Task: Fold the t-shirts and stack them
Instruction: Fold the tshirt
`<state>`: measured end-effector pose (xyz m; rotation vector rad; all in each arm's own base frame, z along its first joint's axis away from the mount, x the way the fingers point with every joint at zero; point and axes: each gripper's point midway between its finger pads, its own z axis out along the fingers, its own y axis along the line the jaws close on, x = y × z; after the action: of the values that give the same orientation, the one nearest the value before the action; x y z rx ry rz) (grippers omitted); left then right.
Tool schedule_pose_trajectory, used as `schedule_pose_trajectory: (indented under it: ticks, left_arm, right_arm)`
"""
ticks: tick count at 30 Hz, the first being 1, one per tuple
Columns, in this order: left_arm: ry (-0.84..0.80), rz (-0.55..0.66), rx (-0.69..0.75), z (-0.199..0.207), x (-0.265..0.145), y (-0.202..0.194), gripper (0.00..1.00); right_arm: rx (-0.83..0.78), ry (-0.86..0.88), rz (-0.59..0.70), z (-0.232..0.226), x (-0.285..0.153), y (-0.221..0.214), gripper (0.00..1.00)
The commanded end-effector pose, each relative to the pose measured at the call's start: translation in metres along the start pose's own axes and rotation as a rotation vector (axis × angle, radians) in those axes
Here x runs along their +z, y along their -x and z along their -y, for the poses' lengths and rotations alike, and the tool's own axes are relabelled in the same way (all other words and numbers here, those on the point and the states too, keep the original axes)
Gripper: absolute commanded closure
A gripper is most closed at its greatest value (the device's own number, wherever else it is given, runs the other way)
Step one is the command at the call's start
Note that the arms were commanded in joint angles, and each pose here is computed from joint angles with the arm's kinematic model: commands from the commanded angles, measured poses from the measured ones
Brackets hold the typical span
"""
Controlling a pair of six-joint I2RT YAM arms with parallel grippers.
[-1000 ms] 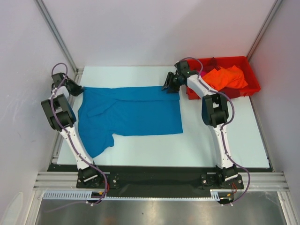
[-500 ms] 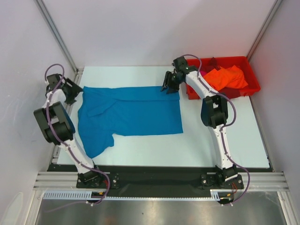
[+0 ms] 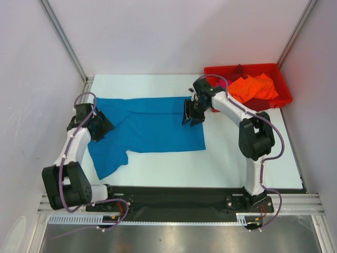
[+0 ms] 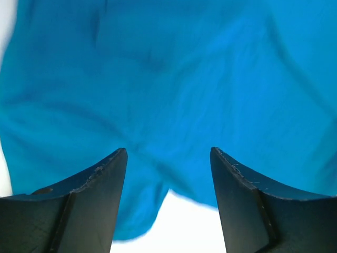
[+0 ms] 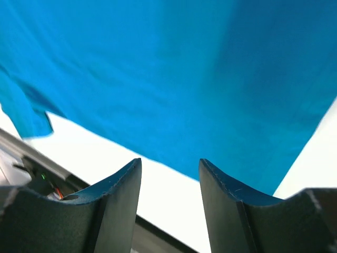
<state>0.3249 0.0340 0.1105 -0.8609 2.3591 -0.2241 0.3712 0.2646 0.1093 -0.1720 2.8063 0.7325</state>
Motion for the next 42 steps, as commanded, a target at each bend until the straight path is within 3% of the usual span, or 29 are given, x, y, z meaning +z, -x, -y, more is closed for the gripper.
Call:
schedule_pose_trajectory:
  ticks: [1,3,7,9,14,16,20,29,42]
  left_arm:
    - [0.006,-0.031,0.001,-0.001,-0.017,-0.030,0.31]
    - [-0.005,-0.023,0.026,0.004,-0.016,-0.039,0.34]
    - [-0.058,0.000,0.107,0.023,0.005,-0.026,0.55]
    - [-0.063,0.030,0.189,0.037,0.010,-0.005,0.57]
    - [0.025,-0.084,0.371,0.041,0.056,0.012,0.63]
    - [0.060,-0.068,0.418,0.048,0.060,0.030,0.70]
    - [0.106,-0.062,0.565,0.068,0.070,0.037,0.70]
    - [0.253,-0.111,0.709,0.065,0.089,0.020,0.63]
    - [0.356,-0.126,0.790,0.050,0.117,0.025,0.60]
  right_arm:
    - [-0.080,0.048,0.010,-0.011,-0.013,-0.019,0.47]
    - [-0.119,0.037,0.019,-0.009,-0.011,-0.025,0.46]
    - [-0.112,0.039,-0.013,-0.003,-0.006,-0.038,0.48]
    - [-0.112,0.048,-0.014,-0.005,-0.007,-0.040,0.48]
    - [-0.123,0.049,0.000,-0.004,-0.013,-0.043,0.48]
    - [-0.118,0.048,-0.010,-0.001,-0.011,-0.048,0.48]
    - [-0.102,0.047,-0.020,0.003,-0.010,-0.053,0.48]
    - [-0.086,0.057,-0.014,0.005,-0.009,-0.051,0.48]
    - [-0.060,0.053,-0.032,0.020,-0.006,-0.061,0.48]
